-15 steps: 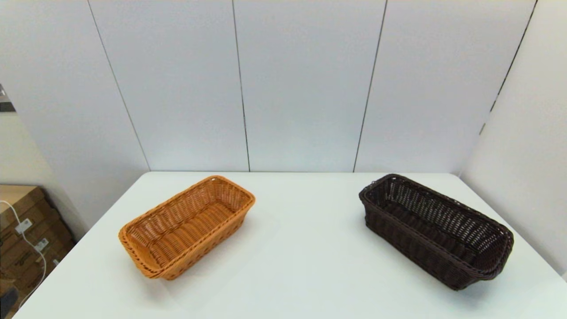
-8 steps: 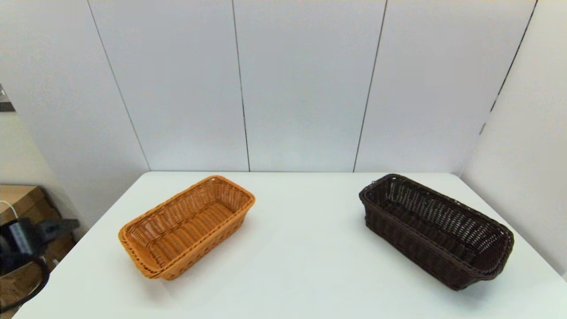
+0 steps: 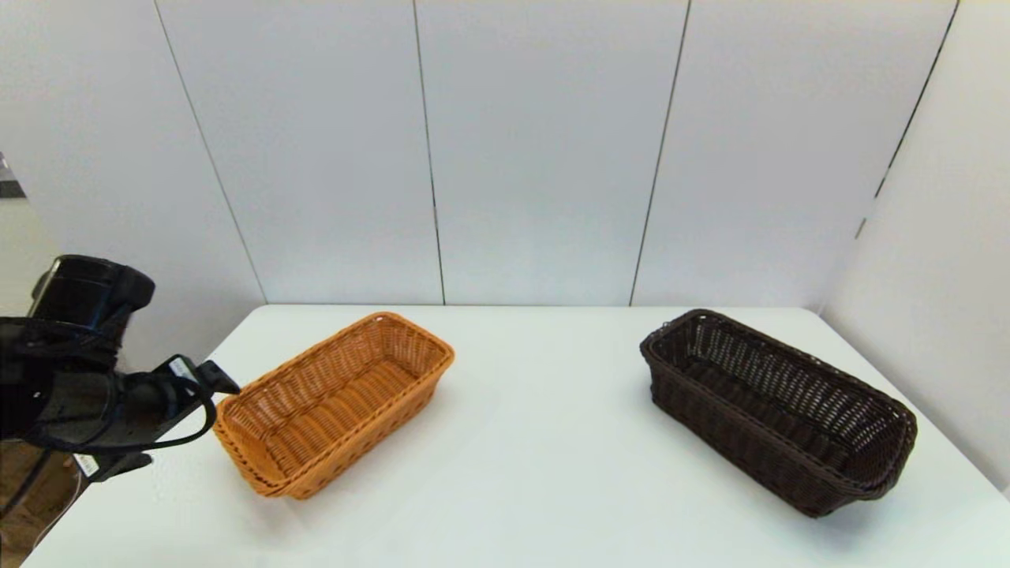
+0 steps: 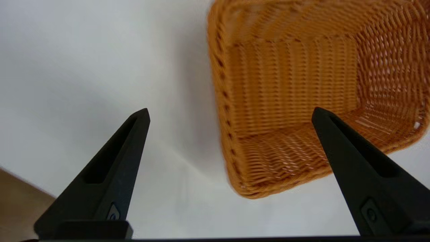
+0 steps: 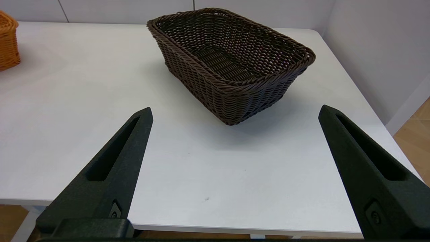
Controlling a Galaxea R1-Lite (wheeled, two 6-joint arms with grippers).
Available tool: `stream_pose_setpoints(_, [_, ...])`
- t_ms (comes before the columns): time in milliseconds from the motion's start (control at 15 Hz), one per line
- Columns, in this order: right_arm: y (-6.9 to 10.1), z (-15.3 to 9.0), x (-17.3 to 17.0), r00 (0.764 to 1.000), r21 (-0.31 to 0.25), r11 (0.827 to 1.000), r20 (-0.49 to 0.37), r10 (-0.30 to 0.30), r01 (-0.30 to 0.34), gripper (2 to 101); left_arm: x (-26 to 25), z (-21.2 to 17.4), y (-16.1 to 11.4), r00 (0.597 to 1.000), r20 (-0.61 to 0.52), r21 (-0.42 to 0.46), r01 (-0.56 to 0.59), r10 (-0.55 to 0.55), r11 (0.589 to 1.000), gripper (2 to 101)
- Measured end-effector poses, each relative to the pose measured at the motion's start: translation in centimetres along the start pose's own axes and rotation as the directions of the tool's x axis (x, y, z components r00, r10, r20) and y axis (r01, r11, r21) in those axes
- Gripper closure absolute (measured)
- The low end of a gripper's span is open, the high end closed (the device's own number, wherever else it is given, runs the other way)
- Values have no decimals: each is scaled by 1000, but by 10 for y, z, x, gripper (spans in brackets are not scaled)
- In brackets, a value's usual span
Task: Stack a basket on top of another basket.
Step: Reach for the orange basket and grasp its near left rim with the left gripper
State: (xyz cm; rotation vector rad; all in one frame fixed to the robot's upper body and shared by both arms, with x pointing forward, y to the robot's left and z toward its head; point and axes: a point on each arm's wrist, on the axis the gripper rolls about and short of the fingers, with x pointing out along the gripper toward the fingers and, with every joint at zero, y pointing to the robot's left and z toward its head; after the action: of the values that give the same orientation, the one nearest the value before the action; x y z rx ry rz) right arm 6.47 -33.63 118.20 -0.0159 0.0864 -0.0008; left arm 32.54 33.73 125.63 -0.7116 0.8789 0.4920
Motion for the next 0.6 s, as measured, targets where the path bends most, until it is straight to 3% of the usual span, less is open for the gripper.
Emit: stream_pose_setpoints(600, [0,0,0,1000,-1,1000,1,0,0,43,53,-1,-8,985,-155,-25,-75,70,997,54])
